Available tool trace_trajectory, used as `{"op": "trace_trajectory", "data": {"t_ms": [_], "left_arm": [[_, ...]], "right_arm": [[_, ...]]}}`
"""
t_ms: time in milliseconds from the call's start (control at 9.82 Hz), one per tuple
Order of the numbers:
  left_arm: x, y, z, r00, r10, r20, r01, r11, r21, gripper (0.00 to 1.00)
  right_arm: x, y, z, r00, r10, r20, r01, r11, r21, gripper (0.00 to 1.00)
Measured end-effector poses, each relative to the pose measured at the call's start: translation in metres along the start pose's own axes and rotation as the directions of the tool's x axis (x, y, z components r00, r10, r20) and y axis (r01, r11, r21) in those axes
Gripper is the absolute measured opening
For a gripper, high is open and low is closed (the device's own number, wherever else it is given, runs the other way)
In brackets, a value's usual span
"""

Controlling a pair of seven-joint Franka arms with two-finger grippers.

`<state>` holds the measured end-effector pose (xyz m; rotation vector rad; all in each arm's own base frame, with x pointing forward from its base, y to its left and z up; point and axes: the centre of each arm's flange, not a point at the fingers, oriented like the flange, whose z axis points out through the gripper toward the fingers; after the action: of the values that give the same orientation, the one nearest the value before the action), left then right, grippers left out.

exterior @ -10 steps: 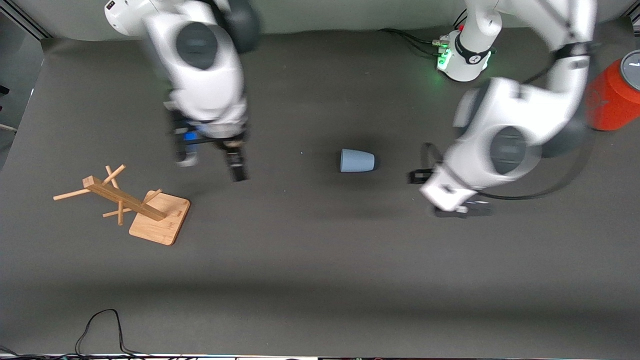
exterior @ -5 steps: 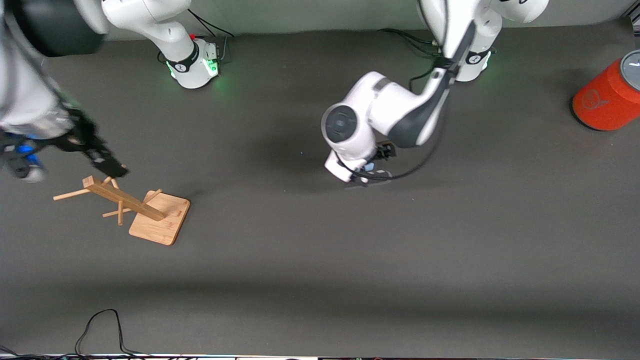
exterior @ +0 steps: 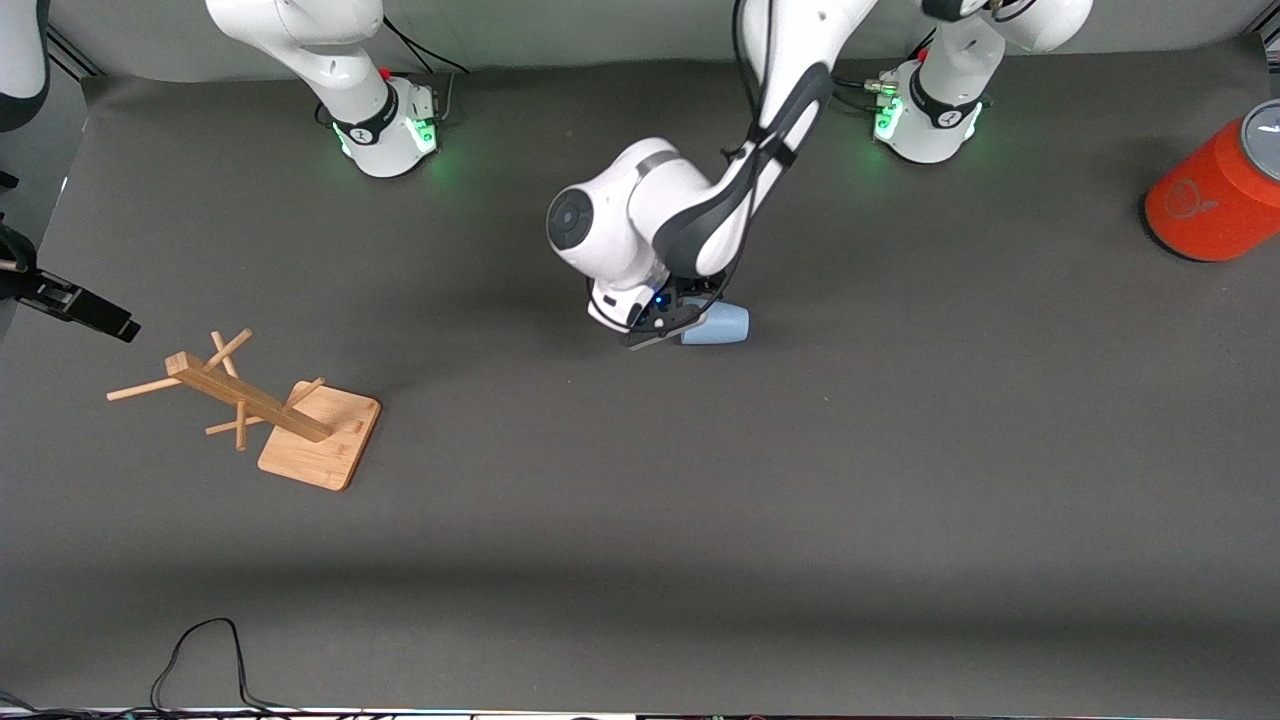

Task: Rotate and upright cup with both arms
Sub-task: 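Grasp the cup rim with the left gripper while the right gripper withdraws, then rotate the cup upright with the left gripper and set it down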

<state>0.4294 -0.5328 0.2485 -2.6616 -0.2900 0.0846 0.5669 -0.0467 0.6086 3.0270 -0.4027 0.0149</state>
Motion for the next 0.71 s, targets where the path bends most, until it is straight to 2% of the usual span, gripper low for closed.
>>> {"op": "trace_trajectory", "data": {"t_ms": [204, 509, 713], "left_arm": [[-0.007, 0.014, 0.023, 1.000, -0.012, -0.028, 0.013, 0.998, 0.055, 1.00], [-0.016, 0.024, 0.049, 0.999, -0.009, -0.034, 0.013, 0.992, 0.125, 0.98], [-0.024, 0.024, 0.051, 1.000, -0.009, -0.029, 0.013, 0.987, 0.157, 0.63]], "right_arm": [[0.001, 0.000, -0.001, 0.990, -0.139, -0.014, 0.139, 0.990, 0.001, 1.00], [0.001, -0.007, -0.003, 0.984, -0.179, -0.020, 0.180, 0.983, 0.033, 1.00], [0.000, -0.010, -0.003, 0.976, -0.214, -0.026, 0.216, 0.974, 0.062, 1.00]]}}
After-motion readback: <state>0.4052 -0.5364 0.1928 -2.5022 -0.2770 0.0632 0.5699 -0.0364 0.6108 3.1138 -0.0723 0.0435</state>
